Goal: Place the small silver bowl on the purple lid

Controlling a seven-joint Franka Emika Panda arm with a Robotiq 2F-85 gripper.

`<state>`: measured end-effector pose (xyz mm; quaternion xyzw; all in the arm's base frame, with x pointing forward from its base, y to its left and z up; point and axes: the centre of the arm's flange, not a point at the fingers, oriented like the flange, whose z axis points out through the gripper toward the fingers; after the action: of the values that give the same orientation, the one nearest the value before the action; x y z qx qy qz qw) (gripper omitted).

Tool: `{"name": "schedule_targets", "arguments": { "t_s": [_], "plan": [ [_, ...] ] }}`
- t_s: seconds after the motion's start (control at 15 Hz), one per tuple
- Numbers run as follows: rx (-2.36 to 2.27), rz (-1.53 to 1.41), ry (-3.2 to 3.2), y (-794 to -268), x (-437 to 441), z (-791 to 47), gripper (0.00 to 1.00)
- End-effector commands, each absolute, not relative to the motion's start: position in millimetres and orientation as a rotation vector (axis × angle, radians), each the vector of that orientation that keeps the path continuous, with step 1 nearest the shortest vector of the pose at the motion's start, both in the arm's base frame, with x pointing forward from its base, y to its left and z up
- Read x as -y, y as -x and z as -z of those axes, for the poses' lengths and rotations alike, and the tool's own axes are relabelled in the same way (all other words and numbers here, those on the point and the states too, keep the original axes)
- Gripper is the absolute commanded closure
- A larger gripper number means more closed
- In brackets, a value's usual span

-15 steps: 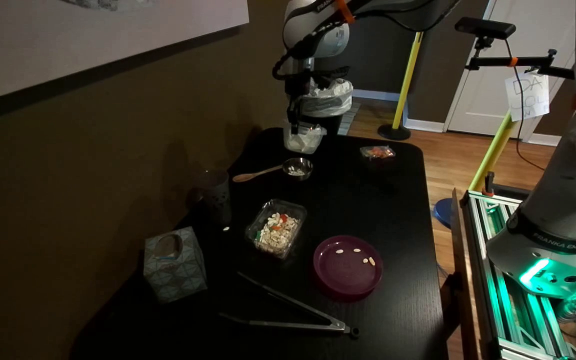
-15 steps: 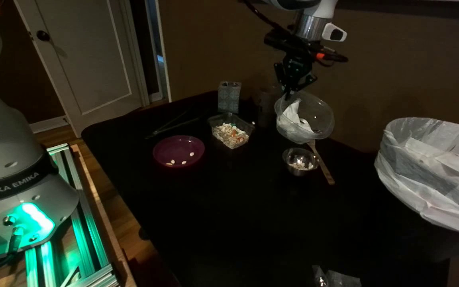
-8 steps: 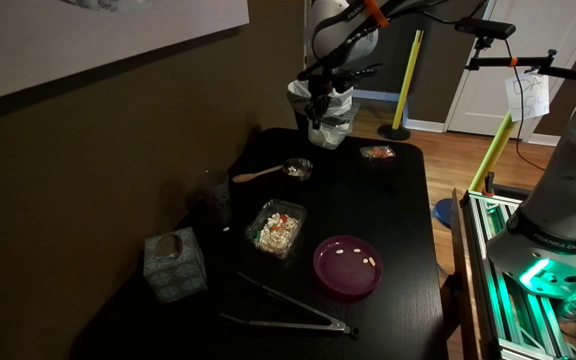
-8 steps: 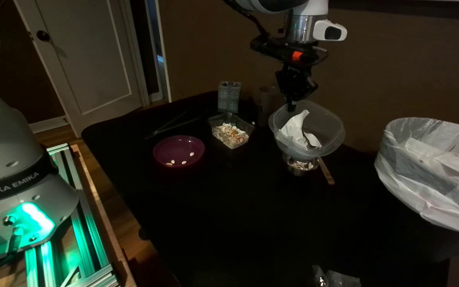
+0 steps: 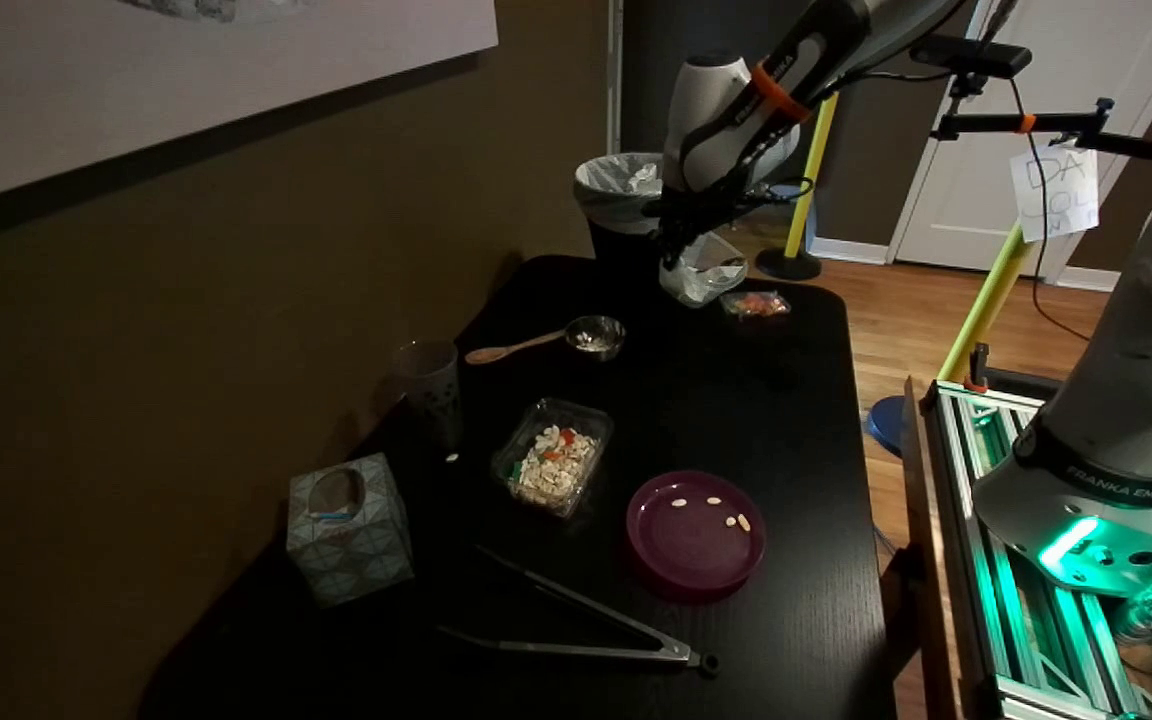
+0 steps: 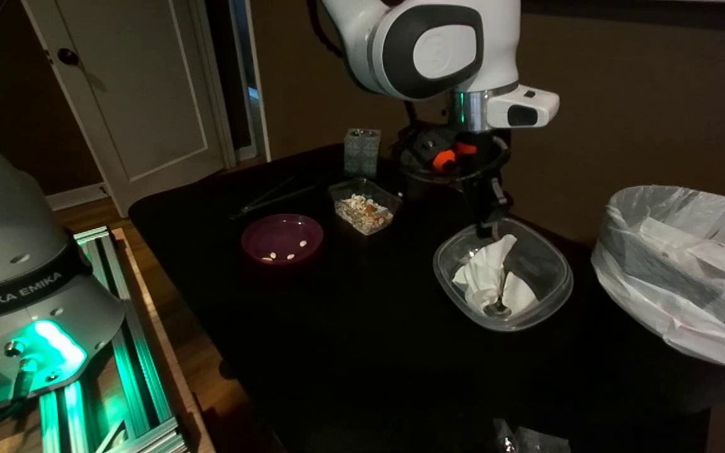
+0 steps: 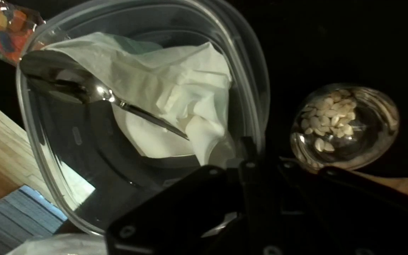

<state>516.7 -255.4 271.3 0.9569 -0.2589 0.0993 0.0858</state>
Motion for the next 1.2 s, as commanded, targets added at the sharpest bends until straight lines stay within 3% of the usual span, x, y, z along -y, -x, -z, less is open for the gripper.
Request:
{"name": "schedule_targets", "arguments": {
  "t_s": [0.0,0.53,0.6,0.67,1.13],
  "plan": [
    [0.907,-0.188,-2.818,-515,257,-229,0.98],
    [0.984,0.177,-2.844,-511,249,-185,0.98],
    [0.992,0.214,-2.850,-511,249,-181,0.81],
    [1.002,0.243,-2.851,-513,248,-180,0.70],
    [0.968,0.127,-3.001,-536,230,-203,0.17]
  ]
}}
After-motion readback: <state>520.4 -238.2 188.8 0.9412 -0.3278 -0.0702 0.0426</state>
